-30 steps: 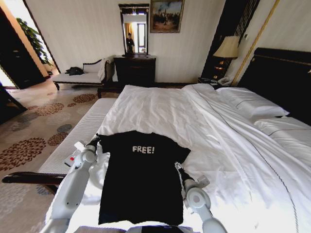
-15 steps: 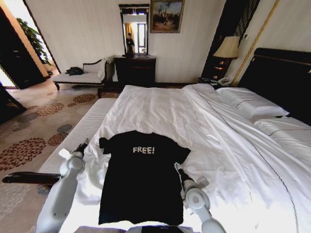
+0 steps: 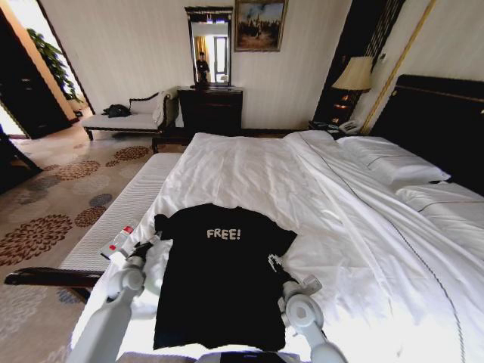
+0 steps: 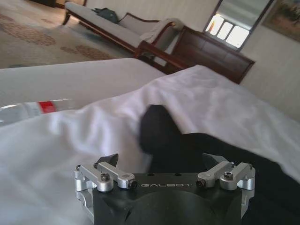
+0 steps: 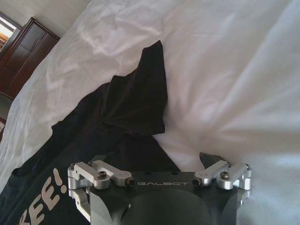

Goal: Fold the clothes on the bed.

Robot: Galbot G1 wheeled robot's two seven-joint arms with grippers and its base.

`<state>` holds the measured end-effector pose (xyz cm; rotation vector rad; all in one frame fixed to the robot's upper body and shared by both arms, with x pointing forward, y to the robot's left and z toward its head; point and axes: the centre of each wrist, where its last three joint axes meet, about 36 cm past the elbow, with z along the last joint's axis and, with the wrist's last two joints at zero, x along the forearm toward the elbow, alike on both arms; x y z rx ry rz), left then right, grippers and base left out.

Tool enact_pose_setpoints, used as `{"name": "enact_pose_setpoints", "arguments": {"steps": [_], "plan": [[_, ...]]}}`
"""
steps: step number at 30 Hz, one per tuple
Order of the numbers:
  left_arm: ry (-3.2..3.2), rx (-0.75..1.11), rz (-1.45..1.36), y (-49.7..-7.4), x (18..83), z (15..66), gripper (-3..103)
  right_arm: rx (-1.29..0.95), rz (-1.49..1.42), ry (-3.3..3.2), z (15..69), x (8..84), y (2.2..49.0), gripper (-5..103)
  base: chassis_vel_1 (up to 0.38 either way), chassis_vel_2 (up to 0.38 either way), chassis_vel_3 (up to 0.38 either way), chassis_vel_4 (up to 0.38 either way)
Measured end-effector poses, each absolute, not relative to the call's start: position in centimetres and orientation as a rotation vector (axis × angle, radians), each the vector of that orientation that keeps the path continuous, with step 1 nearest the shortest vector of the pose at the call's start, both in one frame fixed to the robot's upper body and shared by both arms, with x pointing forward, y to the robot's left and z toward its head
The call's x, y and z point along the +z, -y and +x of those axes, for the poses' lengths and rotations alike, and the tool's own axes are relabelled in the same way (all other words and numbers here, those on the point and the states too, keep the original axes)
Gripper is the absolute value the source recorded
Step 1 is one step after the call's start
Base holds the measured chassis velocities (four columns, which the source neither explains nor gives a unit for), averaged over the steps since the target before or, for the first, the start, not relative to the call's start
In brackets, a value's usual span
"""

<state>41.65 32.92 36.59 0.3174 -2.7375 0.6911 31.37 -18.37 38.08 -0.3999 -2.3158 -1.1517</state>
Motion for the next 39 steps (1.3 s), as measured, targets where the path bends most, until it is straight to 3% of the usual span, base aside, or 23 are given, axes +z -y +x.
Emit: {"name": "enact_pose_setpoints", "arguments": {"steps": [11, 19, 25, 30, 34, 36, 39], "plan": [[2.693, 0.705, 0.299, -31.4, 35.6, 41.4, 100, -1.152, -0.413, 2.321, 31.3, 38.2, 18.8, 100, 0.000, 0.000, 0.000, 0.000], [2.616, 0.852, 0.375, -32.1, 33.8, 41.9, 103, -1.149, -0.410, 2.319, 31.4, 38.2, 18.6, 100, 0.000, 0.000, 0.000, 0.000], [2.596, 0.976, 0.413, -31.8, 33.6, 43.4, 98, -1.147, -0.410, 2.316, 31.4, 38.0, 18.5, 100, 0.000, 0.000, 0.000, 0.000], [2.592, 0.973, 0.418, -31.6, 33.2, 43.6, 84, -1.144, -0.414, 2.315, 31.4, 37.9, 18.6, 100, 0.000, 0.000, 0.000, 0.000], [2.593, 0.961, 0.417, -31.6, 33.1, 43.5, 62, -1.139, -0.422, 2.314, 31.4, 37.7, 18.8, 100, 0.000, 0.000, 0.000, 0.000], [2.594, 0.958, 0.417, -31.6, 33.1, 43.5, 62, -1.139, -0.423, 2.313, 31.4, 37.6, 18.7, 100, 0.000, 0.000, 0.000, 0.000], [2.597, 0.953, 0.414, -31.5, 33.1, 43.2, 46, -1.141, -0.421, 2.310, 31.5, 37.5, 18.5, 100, 0.000, 0.000, 0.000, 0.000]]}}
